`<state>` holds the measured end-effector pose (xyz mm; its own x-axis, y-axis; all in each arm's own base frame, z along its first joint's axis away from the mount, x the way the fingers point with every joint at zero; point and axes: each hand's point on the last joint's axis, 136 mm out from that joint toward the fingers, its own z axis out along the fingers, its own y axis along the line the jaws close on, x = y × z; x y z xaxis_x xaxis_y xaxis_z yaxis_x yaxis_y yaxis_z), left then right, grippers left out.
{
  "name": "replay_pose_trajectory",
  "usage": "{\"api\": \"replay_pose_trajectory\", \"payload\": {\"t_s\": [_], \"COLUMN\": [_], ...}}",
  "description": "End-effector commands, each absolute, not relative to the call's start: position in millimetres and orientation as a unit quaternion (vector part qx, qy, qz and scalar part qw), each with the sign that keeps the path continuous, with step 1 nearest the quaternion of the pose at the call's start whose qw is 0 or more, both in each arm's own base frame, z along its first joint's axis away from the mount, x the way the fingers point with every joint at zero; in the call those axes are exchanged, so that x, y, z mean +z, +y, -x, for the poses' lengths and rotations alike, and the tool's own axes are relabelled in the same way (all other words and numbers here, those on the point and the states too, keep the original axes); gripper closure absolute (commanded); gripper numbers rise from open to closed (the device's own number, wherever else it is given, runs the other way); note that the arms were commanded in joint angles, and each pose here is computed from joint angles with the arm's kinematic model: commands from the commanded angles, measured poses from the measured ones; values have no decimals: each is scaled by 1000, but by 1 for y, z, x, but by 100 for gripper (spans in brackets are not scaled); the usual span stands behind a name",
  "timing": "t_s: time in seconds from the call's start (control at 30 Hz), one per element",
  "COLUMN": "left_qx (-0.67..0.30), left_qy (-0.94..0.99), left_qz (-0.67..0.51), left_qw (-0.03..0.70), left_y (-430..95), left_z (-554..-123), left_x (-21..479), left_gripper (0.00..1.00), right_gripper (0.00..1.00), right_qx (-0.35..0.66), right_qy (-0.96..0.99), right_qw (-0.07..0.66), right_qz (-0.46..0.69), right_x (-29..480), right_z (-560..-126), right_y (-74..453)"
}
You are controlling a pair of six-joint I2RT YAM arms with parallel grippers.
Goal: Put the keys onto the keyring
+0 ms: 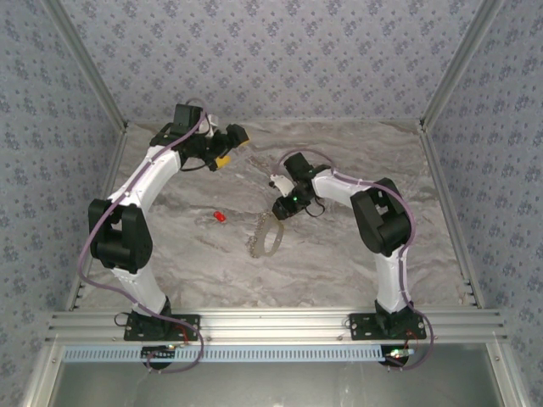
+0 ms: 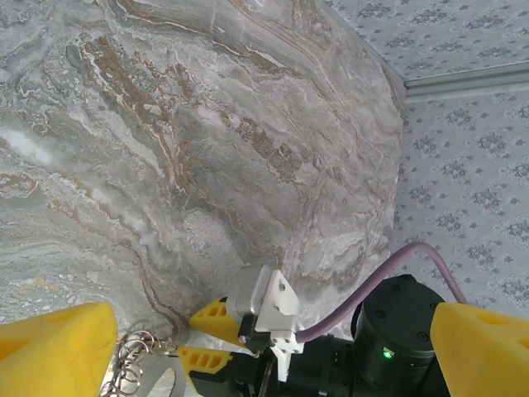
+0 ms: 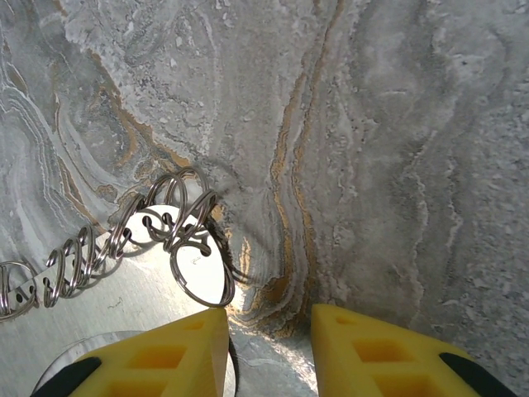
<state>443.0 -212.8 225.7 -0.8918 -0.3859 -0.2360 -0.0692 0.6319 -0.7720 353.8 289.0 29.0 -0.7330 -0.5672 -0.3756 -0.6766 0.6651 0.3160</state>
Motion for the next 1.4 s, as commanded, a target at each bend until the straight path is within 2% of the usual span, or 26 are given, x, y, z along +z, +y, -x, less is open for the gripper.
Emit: {"api": "replay_pose_trajectory", "payload": {"t_s": [0.0,0.47,1.37], "left_qx": [-416,-418,-416], "left_qy": [876,875,876], "left_qz": [113,111,113], "left_qw": [218,218,218], "left_y": [-209,-211,-207], "left_z": [-442,-444,-446], "left_x": [253,253,254], "left_gripper": [2,2,2], "right_gripper": [66,66,66], "right_qx": [231,243,253], "right_qy": [901,893,888], "right_qw": [124,159,117], "right_qz": [345,343,366], "right_x": [34,63,34], "right_z": [-354,-354,-350], "right_y": [292,296,315]}}
